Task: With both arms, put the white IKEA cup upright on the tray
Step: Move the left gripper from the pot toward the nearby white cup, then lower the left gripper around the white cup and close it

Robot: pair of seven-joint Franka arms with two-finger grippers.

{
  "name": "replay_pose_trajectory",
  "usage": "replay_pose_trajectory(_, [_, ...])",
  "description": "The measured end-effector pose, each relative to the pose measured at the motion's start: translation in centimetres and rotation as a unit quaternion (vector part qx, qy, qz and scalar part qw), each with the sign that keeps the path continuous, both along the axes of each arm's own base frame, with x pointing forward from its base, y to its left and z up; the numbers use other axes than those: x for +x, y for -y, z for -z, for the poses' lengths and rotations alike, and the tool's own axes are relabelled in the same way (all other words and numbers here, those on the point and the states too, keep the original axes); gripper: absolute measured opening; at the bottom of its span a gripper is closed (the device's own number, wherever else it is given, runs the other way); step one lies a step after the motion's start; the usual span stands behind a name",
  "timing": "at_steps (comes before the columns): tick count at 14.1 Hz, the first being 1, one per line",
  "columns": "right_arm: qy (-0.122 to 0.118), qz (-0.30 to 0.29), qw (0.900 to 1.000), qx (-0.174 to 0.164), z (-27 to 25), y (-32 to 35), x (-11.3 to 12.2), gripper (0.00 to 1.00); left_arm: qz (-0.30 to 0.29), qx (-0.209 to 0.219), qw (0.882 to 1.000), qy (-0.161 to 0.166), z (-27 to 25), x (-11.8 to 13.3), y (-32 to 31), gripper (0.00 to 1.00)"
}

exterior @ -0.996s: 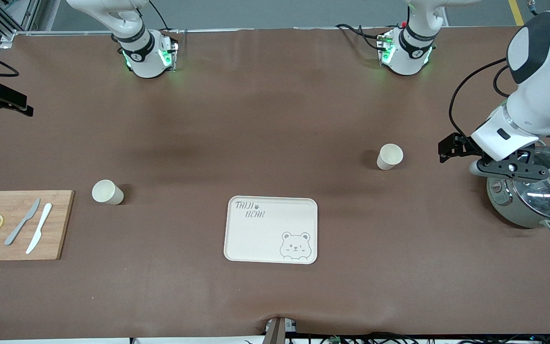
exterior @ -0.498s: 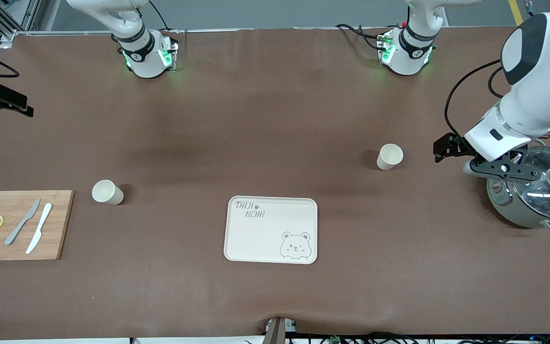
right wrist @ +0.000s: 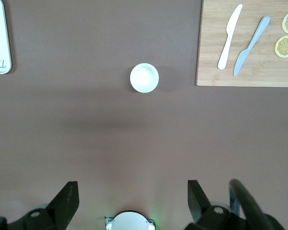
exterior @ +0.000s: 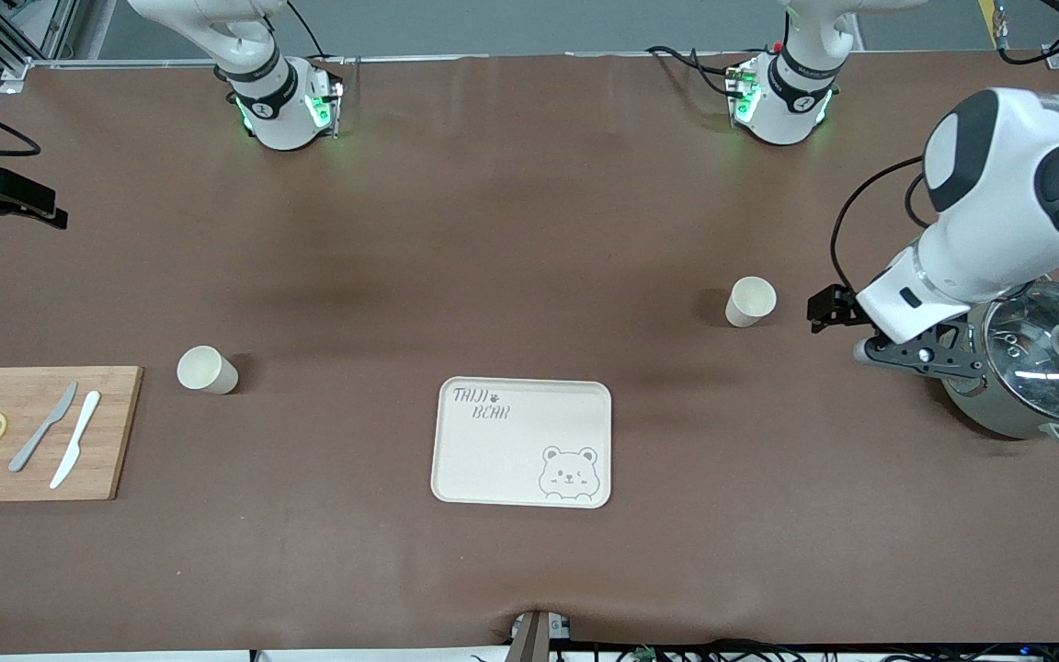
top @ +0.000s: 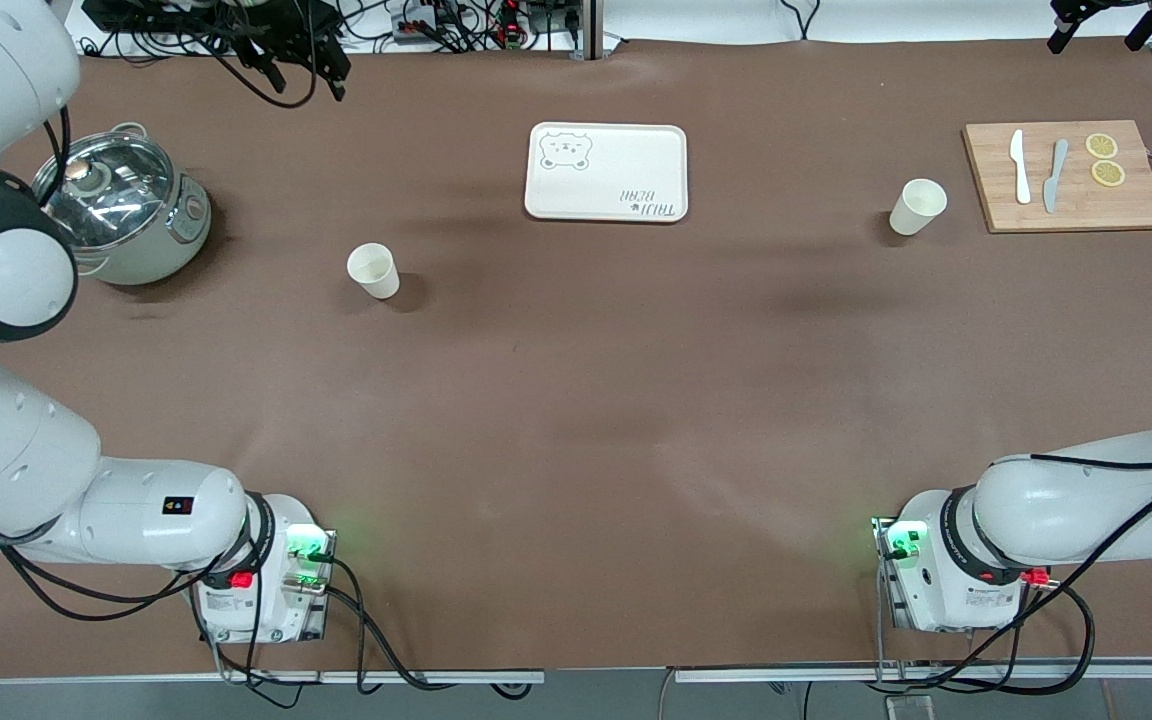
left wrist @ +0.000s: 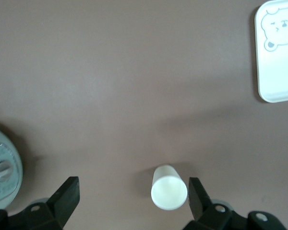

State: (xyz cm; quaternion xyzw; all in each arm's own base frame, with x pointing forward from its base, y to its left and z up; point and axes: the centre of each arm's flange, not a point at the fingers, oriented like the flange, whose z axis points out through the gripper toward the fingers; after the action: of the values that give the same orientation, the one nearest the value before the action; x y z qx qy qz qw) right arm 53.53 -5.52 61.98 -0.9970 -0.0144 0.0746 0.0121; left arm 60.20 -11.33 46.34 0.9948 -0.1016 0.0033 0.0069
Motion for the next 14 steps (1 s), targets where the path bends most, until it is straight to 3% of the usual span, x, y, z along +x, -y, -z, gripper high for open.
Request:
replay_pose_trajectory(6, [-0.008,0.002,1.000,-0.001,1.0,0.1,0.6,1.00,0.010,-0.003,1.000,0.016,5.6,-2.0,1.0,1.00])
replay_pose_trajectory(14, [-0.010,0.004,1.000,-0.002,1.2,0.2,0.9,1.00,0.016,0.000,0.999,0.034,12.1,-8.7,1.0,1.00])
